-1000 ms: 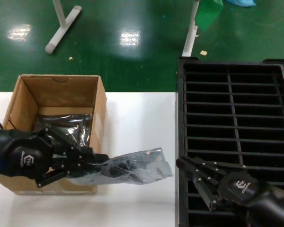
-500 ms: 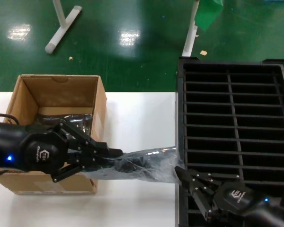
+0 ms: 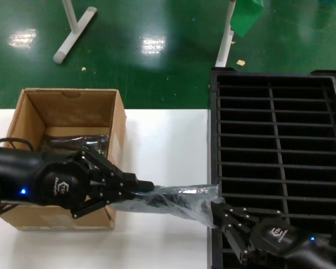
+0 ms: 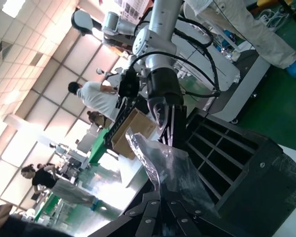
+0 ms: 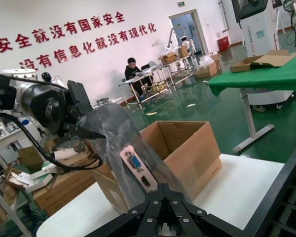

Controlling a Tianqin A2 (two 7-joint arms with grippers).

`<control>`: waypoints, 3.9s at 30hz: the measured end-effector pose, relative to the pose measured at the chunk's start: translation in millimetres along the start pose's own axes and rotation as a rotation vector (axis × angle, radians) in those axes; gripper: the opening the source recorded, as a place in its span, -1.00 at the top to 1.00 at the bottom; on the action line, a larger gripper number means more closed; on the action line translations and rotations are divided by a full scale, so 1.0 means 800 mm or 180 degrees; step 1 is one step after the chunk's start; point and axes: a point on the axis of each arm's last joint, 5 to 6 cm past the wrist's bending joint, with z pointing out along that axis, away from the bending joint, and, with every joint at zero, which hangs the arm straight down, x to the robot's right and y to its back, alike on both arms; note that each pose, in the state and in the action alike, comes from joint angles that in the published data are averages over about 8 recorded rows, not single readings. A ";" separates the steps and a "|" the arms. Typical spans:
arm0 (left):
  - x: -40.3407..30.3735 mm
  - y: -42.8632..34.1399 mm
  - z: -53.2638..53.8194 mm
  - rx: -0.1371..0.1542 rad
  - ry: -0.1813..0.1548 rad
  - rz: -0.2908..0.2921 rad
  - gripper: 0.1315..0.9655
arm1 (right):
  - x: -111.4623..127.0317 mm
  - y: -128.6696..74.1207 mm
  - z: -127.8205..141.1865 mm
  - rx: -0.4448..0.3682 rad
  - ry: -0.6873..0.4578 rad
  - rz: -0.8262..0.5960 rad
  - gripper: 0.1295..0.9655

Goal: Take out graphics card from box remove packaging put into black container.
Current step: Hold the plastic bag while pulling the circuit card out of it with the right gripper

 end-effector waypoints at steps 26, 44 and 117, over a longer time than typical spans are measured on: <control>0.0115 -0.0021 0.010 0.0150 -0.0011 -0.0075 0.97 | 0.003 0.011 -0.006 0.0044 -0.0229 -0.0838 0.96; 0.0167 -0.0066 0.013 0.0158 0.0009 -0.0178 0.97 | 0.009 0.007 -0.004 0.0130 -0.0236 -0.1105 0.95; 0.0350 -0.0031 0.015 0.0170 0.0088 -0.0340 0.97 | -0.006 -0.002 0.009 0.0055 -0.0432 -0.0929 0.84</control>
